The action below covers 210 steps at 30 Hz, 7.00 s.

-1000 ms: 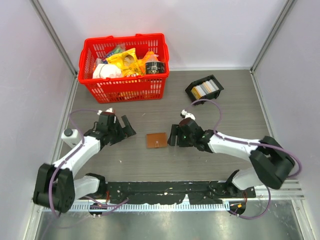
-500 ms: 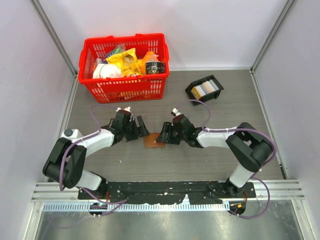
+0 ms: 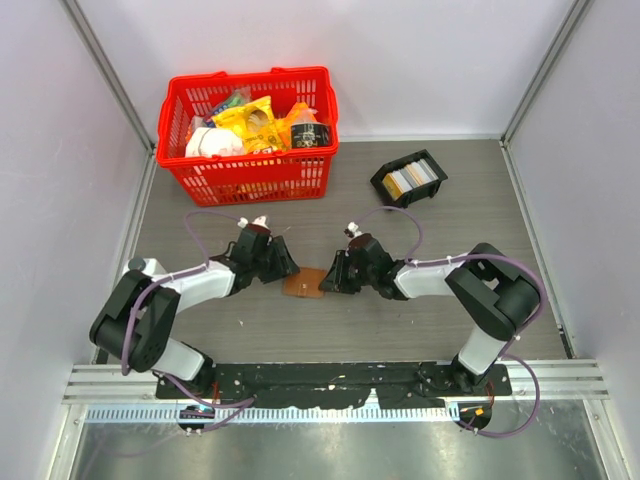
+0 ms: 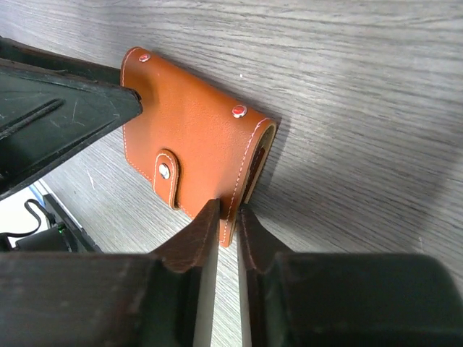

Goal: Put the credit cards into the card holder
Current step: Pick up the card holder from the center of the board, then open the card holder at the center of the board.

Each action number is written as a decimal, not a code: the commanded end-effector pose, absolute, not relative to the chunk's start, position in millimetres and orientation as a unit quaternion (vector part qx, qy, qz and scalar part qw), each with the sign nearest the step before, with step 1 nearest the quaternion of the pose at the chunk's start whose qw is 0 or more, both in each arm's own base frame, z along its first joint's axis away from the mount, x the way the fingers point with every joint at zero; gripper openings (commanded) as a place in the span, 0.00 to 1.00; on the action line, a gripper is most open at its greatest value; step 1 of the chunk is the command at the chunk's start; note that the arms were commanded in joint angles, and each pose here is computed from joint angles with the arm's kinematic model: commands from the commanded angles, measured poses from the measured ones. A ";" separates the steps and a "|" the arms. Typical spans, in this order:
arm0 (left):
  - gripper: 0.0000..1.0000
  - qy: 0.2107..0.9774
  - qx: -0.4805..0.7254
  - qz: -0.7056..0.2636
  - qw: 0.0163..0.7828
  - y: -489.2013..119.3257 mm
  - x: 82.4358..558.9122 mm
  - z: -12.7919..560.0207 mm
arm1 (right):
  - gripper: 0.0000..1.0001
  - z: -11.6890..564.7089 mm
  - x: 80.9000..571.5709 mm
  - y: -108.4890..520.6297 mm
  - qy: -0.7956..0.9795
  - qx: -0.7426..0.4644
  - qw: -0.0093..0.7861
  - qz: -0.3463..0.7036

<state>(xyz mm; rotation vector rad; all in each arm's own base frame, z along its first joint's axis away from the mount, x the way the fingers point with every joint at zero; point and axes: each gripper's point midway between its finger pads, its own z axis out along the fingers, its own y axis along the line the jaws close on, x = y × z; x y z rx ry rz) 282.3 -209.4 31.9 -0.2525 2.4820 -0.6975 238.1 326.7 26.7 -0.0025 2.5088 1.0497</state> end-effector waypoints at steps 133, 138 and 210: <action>0.00 0.939 -0.071 -0.254 0.220 -216.2 250.6 -3.6 | 0.01 12.5 98.3 387.4 0.814 -0.393 0.119 0.411; 0.00 0.936 -0.080 -0.263 0.218 -215.3 243.8 -2.2 | 0.10 3.7 131.0 390.1 0.864 -0.279 0.159 0.388; 0.15 0.907 -0.241 -0.221 0.265 -156.3 191.3 -1.6 | 0.23 59.7 186.4 402.0 0.888 -0.241 0.259 0.295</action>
